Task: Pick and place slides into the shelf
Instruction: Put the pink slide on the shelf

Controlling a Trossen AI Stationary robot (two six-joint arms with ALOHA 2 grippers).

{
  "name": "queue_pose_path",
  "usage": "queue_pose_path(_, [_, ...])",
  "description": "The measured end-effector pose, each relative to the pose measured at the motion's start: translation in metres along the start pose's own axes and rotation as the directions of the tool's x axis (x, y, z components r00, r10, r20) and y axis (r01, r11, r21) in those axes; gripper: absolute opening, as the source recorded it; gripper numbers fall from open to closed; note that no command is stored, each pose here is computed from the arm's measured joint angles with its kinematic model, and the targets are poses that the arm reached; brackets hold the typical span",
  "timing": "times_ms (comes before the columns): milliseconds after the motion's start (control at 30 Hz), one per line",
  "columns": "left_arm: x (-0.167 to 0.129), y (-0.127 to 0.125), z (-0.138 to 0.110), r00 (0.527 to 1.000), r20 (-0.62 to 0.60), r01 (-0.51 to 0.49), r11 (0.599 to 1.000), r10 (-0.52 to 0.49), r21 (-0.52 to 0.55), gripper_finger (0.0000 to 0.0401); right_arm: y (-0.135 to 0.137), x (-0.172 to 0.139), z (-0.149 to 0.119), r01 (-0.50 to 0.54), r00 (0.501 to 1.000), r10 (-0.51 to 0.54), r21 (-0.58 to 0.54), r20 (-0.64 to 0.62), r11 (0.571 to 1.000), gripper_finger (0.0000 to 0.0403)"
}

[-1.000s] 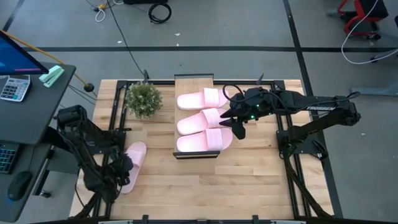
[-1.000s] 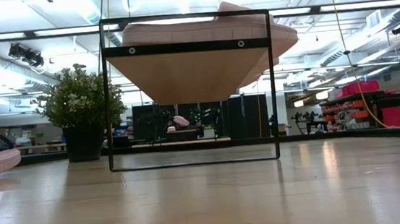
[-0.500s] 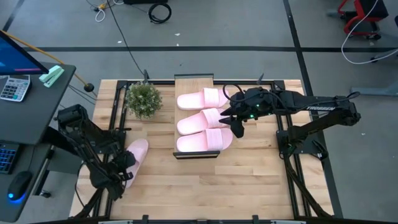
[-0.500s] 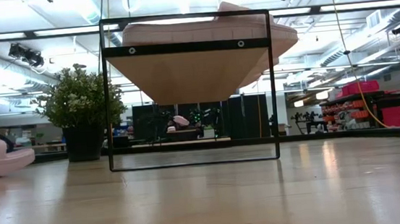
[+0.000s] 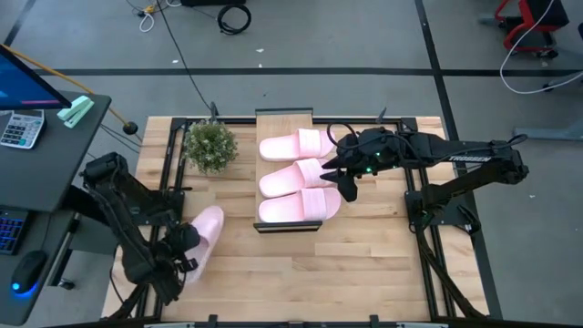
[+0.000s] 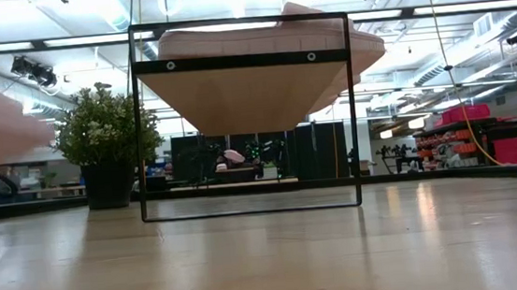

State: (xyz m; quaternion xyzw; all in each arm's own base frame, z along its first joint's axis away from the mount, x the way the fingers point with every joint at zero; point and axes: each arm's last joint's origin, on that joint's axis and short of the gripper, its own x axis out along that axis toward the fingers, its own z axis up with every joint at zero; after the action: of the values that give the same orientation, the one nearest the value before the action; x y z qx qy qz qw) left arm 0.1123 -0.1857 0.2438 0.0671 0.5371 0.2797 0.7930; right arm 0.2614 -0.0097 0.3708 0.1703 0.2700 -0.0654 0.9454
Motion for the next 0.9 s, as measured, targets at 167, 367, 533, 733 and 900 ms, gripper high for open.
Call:
queue_pose_path(167, [-0.037, 0.005, 0.022, 0.982, 0.126, 0.143, 0.99, -0.141, -0.011, 0.0012, 0.002, 0.0, 0.002, -0.03, 0.999, 0.033, -0.137, 0.019, 0.99, 0.0165])
queue_pose_path(367, [-0.068, 0.017, 0.052, 0.939, 0.265, 0.22, 0.975, -0.217, 0.021, 0.0012, 0.005, 0.0, 0.006, -0.083, 0.994, 0.103, -0.318, 0.046, 0.945, 0.0165])
queue_pose_path(533, [-0.084, 0.03, 0.08, 0.904, 0.378, 0.183, 0.98, -0.201, 0.082, 0.0012, 0.006, 0.0, 0.008, -0.092, 0.991, 0.117, -0.327, 0.057, 0.941, 0.0165])
queue_pose_path(733, [-0.095, 0.049, 0.11, 0.874, 0.463, 0.052, 0.976, -0.147, 0.213, 0.0012, 0.004, -0.001, 0.008, -0.202, 0.978, 0.205, -0.093, 0.028, 0.975, 0.0165])
queue_pose_path(900, [-0.095, 0.064, 0.131, 0.858, 0.51, -0.094, 0.956, -0.063, 0.277, 0.0012, -0.008, -0.002, 0.013, -0.225, 0.973, 0.229, 0.318, 0.026, 0.921, 0.0165])
